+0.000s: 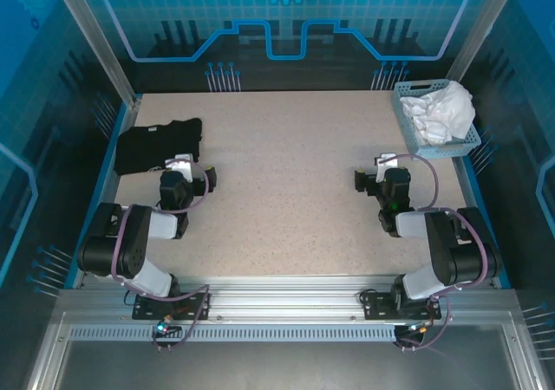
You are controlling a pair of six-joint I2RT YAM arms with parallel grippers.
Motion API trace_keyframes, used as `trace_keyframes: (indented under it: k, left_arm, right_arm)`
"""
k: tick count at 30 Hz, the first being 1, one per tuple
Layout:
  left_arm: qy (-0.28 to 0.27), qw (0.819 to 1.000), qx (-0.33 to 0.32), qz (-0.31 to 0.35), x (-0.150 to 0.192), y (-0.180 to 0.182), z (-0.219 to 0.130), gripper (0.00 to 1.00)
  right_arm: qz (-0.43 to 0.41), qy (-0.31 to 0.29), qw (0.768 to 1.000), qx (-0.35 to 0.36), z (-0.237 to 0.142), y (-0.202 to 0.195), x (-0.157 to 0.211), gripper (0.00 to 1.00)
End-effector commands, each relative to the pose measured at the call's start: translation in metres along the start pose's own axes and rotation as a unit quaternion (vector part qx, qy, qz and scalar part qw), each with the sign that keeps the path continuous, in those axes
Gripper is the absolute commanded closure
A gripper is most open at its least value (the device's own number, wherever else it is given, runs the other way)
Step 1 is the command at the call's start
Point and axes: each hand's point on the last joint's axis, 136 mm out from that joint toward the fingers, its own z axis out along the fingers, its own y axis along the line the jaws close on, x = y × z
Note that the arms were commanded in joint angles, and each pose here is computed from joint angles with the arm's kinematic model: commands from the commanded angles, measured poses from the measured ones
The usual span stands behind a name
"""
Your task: Fold the inside-out t-shirt
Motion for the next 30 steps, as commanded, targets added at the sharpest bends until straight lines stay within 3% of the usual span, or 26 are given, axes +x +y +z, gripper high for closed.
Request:
trace_keyframes:
  k: [1, 30]
  left_arm:
    - [-0.014, 1.0, 0.009, 0.002, -0.0123, -0.0025, 0.003, 0.01]
    - [-0.015, 1.0, 0.011, -0.005, -0.0116, -0.0015, 0.002, 0.01]
  right_arm:
    - [-0.002, -0.022, 1.0, 0.0, 0.0032, -0.0005, -0.0161, 0.0]
    - [0.0, -0.024, 1.0, 0.005, 0.0028, -0.0026, -0.0172, 0.0]
